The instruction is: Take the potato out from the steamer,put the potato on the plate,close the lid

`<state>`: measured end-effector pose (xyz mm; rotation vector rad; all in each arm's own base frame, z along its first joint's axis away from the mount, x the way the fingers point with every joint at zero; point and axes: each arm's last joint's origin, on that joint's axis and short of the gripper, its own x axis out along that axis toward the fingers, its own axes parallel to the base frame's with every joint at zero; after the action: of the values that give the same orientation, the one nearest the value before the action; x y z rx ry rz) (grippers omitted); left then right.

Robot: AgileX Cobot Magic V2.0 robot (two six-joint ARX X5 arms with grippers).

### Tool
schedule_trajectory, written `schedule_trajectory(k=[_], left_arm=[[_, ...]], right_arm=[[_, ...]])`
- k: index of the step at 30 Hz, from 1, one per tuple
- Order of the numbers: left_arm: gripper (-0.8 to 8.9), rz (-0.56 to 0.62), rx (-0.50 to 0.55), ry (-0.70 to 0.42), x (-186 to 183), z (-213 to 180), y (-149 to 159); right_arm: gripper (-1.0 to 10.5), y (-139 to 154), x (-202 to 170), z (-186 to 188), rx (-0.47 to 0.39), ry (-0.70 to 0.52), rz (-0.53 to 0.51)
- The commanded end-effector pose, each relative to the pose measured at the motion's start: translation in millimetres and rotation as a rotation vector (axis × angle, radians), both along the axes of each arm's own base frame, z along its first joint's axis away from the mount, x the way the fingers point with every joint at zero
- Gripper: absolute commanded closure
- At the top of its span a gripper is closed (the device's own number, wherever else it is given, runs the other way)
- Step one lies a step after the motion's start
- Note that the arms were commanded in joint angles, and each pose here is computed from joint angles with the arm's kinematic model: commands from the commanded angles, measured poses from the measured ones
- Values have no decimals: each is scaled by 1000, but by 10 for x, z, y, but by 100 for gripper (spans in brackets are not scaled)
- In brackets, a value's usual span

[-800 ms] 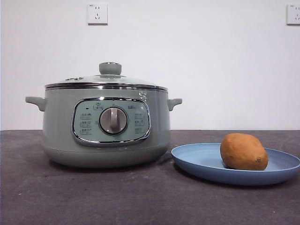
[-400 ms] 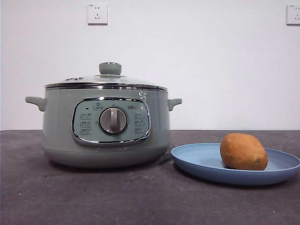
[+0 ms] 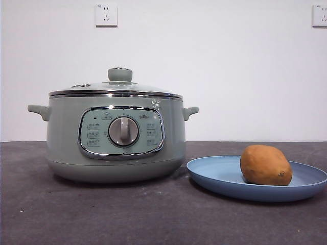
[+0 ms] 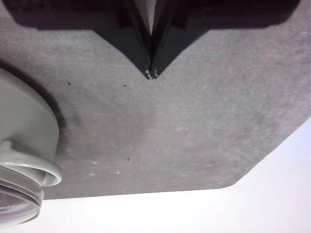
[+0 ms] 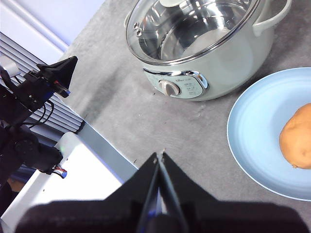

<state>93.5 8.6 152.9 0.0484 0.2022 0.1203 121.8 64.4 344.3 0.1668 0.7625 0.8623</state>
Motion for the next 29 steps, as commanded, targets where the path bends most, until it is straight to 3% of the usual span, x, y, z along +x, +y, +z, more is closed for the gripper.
schedule_trajectory(k=[1,12,16,19,26,29], left_arm=[[817,3,-7,10,7,-48,3],[817,3,-7,10,7,-47,3],[817,3,-7,10,7,-48,3],[817,3,-7,10,7,-47,3],[817,3,-7,10,7,-47,3],[817,3,-7,10,7,-48,3]], right_arm=[[946,1,-1,16,4,-4,-2],[946,-9,-9,23,-3,-26,2],[946,-157,-96,83,-80,-186,-79],[946,-264,-215,69,-71,-351,-90],[946,-472,-342,-352,-97,-673,-359],[946,-498,-351,-601,-89,-760,-406]])
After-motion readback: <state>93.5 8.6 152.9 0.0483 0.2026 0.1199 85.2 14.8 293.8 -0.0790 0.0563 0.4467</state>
